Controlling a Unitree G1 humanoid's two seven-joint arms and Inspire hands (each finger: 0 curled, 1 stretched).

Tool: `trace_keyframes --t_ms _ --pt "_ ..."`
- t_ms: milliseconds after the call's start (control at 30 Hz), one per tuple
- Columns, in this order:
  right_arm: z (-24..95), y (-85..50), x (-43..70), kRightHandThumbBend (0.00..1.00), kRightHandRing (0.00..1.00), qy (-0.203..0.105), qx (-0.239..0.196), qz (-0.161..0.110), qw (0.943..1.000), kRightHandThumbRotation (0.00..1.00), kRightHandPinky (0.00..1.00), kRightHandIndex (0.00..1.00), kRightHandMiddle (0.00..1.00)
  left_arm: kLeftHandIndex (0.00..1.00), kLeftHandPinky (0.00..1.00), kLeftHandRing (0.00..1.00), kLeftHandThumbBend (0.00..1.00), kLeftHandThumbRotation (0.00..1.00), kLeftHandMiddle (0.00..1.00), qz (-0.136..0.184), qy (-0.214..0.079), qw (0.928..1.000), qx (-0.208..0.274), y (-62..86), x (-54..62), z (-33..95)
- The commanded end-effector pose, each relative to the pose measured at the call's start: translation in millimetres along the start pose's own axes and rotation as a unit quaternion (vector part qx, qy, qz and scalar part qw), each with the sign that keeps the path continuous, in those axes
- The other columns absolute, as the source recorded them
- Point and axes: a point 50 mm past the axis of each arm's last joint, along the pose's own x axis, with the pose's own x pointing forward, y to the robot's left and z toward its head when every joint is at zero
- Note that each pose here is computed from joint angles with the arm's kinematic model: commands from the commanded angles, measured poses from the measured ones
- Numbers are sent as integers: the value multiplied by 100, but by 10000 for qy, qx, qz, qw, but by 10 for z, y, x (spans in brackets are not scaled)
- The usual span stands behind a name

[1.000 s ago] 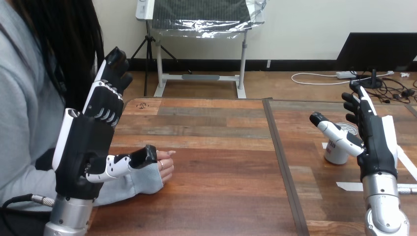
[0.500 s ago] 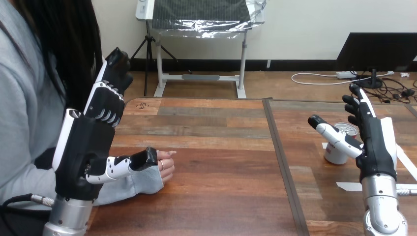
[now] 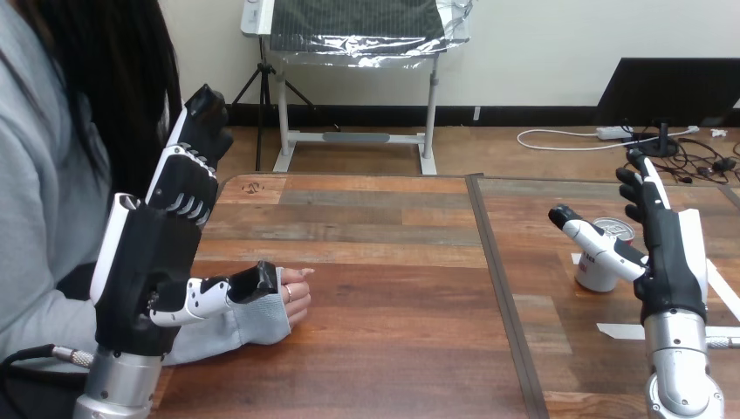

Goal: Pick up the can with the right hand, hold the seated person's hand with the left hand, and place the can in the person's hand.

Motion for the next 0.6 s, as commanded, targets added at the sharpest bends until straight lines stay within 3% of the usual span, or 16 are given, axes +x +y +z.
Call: trace_keyframes --t_ms 0,567 --pt "211 -39 176 100 91 -455 21 -178 9988 53 90 96 91 98 99 100 100 41 100 -28 -166 9998 46 78 87 36" --pt "196 -41 164 100 91 -437 -108 -233 9987 53 88 97 92 98 100 100 100 42 100 -54 -150 9998 152 98 90 33"
